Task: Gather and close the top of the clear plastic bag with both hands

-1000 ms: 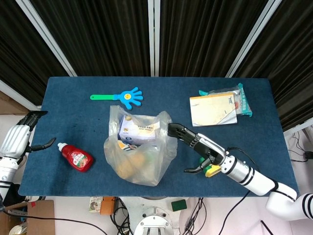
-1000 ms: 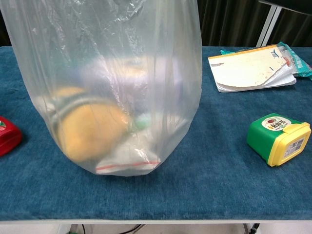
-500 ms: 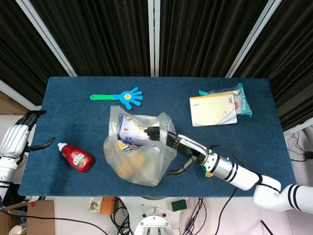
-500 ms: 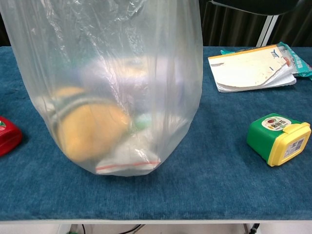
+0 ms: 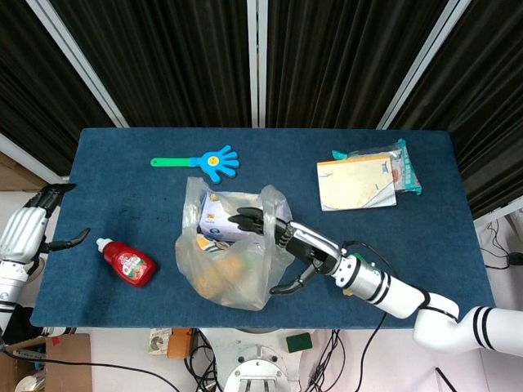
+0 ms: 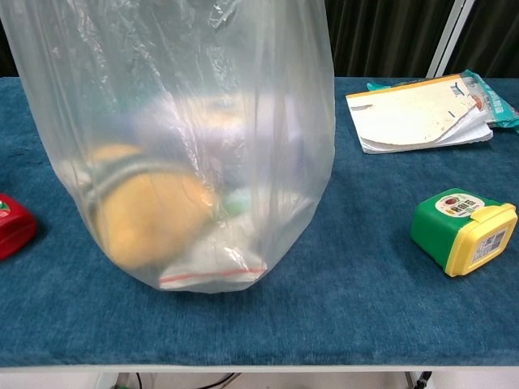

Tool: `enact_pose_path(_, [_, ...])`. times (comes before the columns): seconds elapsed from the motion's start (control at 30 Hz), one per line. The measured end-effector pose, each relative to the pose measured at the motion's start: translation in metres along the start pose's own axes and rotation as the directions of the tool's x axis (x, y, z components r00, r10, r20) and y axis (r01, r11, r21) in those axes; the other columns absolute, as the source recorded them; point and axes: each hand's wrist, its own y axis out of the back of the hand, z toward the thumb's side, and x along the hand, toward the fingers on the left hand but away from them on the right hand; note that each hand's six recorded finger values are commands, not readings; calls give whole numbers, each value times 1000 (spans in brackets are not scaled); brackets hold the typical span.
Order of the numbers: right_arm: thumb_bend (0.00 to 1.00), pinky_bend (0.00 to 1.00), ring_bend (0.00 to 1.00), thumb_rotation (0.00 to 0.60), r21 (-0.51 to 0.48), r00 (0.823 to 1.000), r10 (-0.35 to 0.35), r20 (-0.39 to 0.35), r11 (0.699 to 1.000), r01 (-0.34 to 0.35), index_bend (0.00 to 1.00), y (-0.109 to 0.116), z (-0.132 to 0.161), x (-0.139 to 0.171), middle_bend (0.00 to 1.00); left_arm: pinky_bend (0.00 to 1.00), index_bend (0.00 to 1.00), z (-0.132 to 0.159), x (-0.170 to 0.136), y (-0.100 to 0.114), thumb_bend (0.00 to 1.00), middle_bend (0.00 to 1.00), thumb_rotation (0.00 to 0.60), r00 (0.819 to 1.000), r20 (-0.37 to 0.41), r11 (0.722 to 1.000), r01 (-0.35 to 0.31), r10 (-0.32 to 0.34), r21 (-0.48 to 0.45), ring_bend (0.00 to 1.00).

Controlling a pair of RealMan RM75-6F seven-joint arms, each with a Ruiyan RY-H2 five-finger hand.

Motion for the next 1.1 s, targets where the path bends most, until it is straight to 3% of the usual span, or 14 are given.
enact_pose_path(0.63, [101,79,0,600,-83,995,-29,-95,996,21,0,-1,11,0,140,230,139,2,-4,2,193,148,325,1000,3,1000,-6,6,10,98])
enact_pose_path(0.73, [101,88,5,600,-102,993,-38,-113,994,27,9,2,14,4,151,232,139,4,-4,5,193,149,355,1000,11,1000,-23,22,7,98])
enact_pose_path(0.83, [101,100,14,600,-137,990,-55,-128,990,37,25,6,15,9,163,279,157,4,-5,11,192,176,412,998,11,998,-65,65,-3,121])
enact_pose_path(1.0, [101,104,17,600,-188,984,-96,-153,980,66,33,20,15,23,168,313,193,-2,-7,32,233,216,395,979,-25,978,-203,202,-38,153])
enact_pose_path(1.1, [101,104,17,600,-199,982,-115,-149,976,84,33,27,9,33,168,318,200,-3,-12,42,244,221,392,971,-32,968,-240,238,-75,160])
